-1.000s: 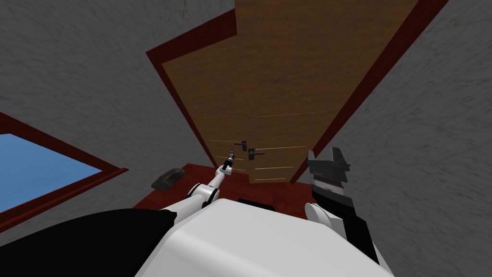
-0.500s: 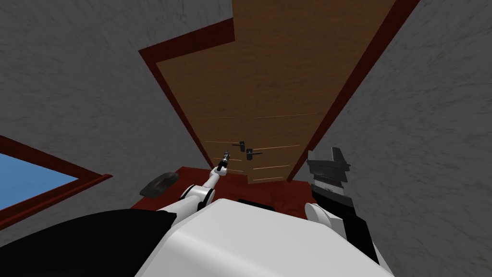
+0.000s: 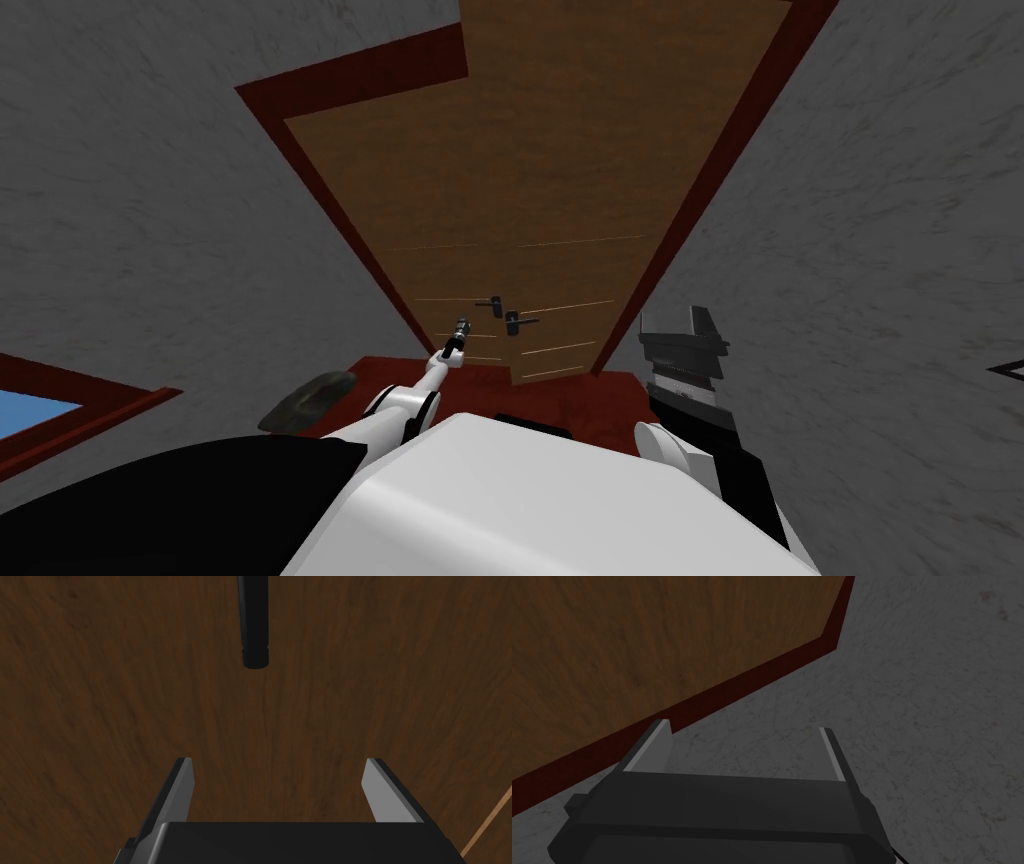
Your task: Pull the door open
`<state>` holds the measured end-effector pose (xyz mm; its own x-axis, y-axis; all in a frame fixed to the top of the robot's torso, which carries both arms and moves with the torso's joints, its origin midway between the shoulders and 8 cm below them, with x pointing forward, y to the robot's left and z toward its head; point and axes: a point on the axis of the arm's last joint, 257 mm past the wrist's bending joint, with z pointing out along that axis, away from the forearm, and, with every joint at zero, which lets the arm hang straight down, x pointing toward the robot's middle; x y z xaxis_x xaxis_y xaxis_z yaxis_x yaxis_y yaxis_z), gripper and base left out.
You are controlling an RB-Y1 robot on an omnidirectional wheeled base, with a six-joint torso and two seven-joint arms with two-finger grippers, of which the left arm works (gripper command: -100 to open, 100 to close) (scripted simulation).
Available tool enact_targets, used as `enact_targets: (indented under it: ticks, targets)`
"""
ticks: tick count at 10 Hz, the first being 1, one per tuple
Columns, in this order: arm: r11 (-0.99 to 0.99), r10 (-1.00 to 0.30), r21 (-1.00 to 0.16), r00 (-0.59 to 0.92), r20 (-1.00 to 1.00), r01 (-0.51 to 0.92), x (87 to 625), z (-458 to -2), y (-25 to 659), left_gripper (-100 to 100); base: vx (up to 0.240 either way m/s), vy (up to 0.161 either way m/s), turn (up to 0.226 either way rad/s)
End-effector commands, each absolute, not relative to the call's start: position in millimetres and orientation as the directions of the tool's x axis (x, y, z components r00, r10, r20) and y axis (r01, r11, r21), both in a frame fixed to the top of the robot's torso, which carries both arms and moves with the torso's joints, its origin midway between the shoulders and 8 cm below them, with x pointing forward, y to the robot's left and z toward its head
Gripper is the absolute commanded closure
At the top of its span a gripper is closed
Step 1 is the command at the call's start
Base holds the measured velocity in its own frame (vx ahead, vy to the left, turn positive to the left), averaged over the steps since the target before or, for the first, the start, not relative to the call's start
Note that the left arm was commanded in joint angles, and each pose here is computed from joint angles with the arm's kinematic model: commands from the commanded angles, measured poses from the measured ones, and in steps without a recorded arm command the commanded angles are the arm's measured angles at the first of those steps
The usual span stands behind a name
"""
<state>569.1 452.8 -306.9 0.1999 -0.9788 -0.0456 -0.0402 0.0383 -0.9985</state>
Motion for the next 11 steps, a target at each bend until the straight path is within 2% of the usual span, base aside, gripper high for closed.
enact_targets:
  ticks: [1,5,7,8,11]
  targets:
    - [0.036,-0.972,-0.999,0.232,-0.044,-0.039,563.0,-304.4,474.4,-100,0.12,0.013,-0.275]
    - [0.017,-0.969,-1.0,0.245,-0.02,-0.013,564.7,-295.8,480.6,-100,0.187,0.015,-0.213]
    - [0.012,-0.971,-1.0,0.238,-0.013,-0.005,566.9,-292.8,474.8,-100,0.171,-0.074,-0.117]
    - [0.012,-0.971,-1.0,0.238,-0.013,-0.005,566.9,-292.8,474.8,100,-0.019,0.009,0.052]
    - [0.012,-0.971,-1.0,0.238,-0.013,-0.005,566.9,-292.8,474.8,100,-0.03,0.013,-0.021]
